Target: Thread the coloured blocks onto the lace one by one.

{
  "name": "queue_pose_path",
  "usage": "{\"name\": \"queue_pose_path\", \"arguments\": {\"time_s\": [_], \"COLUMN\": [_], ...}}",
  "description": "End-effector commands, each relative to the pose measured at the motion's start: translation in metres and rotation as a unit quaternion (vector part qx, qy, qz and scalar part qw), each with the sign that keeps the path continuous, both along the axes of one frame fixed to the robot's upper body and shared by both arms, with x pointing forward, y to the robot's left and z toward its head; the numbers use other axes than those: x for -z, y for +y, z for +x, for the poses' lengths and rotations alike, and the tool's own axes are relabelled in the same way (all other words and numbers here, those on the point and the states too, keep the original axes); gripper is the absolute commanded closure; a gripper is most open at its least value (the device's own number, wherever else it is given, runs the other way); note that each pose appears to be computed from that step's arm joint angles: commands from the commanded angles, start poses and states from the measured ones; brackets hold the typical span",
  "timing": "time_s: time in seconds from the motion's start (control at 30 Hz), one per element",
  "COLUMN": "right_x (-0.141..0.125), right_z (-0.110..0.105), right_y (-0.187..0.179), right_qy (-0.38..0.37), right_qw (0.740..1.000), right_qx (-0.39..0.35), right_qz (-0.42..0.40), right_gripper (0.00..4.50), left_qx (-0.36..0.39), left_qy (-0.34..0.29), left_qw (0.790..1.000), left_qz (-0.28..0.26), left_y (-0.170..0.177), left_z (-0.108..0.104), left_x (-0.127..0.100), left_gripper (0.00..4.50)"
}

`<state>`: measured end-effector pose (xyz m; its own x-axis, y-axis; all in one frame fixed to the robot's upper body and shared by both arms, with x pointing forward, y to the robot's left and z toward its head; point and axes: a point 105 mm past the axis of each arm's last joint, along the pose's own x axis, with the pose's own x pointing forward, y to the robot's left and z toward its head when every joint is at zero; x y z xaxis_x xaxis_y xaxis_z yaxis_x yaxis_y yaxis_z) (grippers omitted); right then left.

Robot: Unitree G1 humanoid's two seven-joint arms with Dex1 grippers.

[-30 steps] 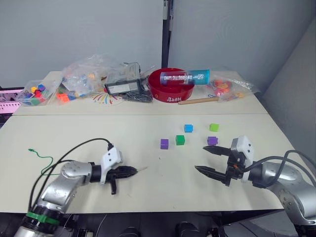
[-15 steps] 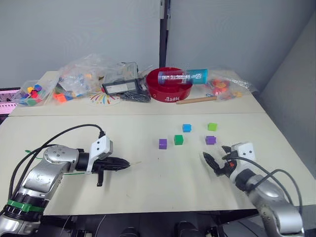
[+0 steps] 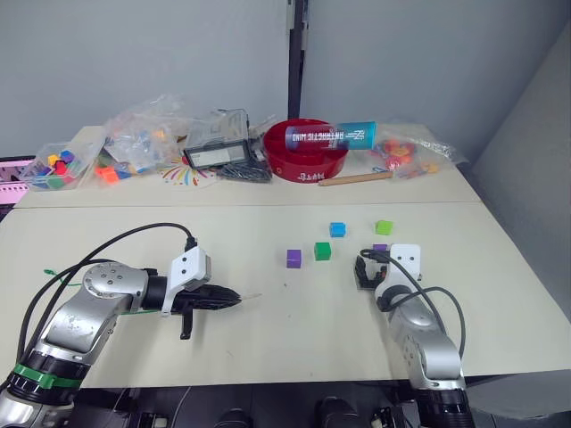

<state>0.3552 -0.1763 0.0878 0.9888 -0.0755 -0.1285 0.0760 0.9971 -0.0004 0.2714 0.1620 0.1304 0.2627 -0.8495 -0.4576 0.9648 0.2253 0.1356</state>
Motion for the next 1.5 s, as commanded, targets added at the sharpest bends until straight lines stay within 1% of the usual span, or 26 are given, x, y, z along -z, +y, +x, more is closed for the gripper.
{"name": "queue_pose_path", "arguments": {"time_s": [0.03,0.17,0.3,0.5,0.53,0.63,0.7,0.83,0.87,0.9,0.97,1.03,1.17,1.3,1.37,1.5], "right_x": [0.001,0.002,0.003,-0.008,-0.011,-0.021,-0.030,-0.045,-0.044,-0.044,-0.039,-0.029,-0.004,0.019,0.022,0.011], "right_z": [0.005,0.009,0.009,0.007,0.006,0.001,-0.013,-0.064,-0.083,-0.097,-0.122,-0.136,-0.151,-0.160,-0.158,-0.151], "right_y": [-0.014,-0.009,-0.011,-0.014,-0.013,-0.004,0.010,0.052,0.065,0.074,0.091,0.097,0.106,0.114,0.113,0.101], "right_qy": [-0.006,-0.008,-0.010,-0.027,-0.033,-0.048,-0.056,-0.056,-0.043,-0.033,-0.002,0.032,0.099,0.160,0.161,0.128], "right_qw": [0.999,1.000,0.999,0.999,0.999,0.998,0.998,0.992,0.990,0.988,0.985,0.983,0.976,0.965,0.964,0.970], "right_qx": [0.037,0.029,0.039,0.039,0.035,0.014,-0.016,-0.098,-0.122,-0.137,-0.165,-0.171,-0.180,-0.177,-0.174,-0.175], "right_qz": [0.002,0.008,0.018,0.025,0.026,0.030,0.034,0.050,0.053,0.057,0.056,0.063,0.074,0.107,0.117,0.111], "right_gripper": [0.00,0.00,1.14,3.22,3.32,3.32,3.32,3.32,3.32,3.32,3.32,3.32,3.32,3.32,2.30,0.93], "left_qx": [0.009,0.007,0.006,0.005,0.005,0.005,0.006,0.016,0.020,0.023,0.034,0.043,0.054,0.056,0.057,0.056], "left_qy": [-0.017,-0.016,-0.015,-0.014,-0.015,-0.015,-0.016,-0.016,-0.013,-0.011,-0.008,-0.001,0.008,0.015,0.017,0.017], "left_qw": [1.000,1.000,1.000,1.000,1.000,1.000,1.000,1.000,1.000,1.000,0.999,0.999,0.999,0.998,0.998,0.998], "left_qz": [-0.002,-0.001,0.001,0.003,0.003,0.003,0.002,0.001,-0.002,-0.004,-0.005,-0.005,0.003,0.014,0.015,0.015], "left_y": [-0.004,-0.004,-0.004,-0.002,-0.002,-0.002,-0.002,-0.006,-0.007,-0.009,-0.012,-0.014,-0.016,-0.015,-0.015,-0.015], "left_z": [-0.001,-0.002,-0.003,-0.004,-0.004,-0.004,-0.004,-0.004,-0.004,-0.005,-0.007,-0.011,-0.016,-0.020,-0.022,-0.022], "left_x": [-0.008,-0.008,-0.007,-0.005,-0.005,-0.004,-0.004,-0.003,-0.002,-0.002,-0.002,-0.002,-0.003,0.001,0.001,0.002], "left_gripper": [4.46,4.46,4.50,4.50,4.50,4.50,4.50,4.50,4.50,4.50,4.50,4.50,4.50,4.50,4.50,4.50]}}
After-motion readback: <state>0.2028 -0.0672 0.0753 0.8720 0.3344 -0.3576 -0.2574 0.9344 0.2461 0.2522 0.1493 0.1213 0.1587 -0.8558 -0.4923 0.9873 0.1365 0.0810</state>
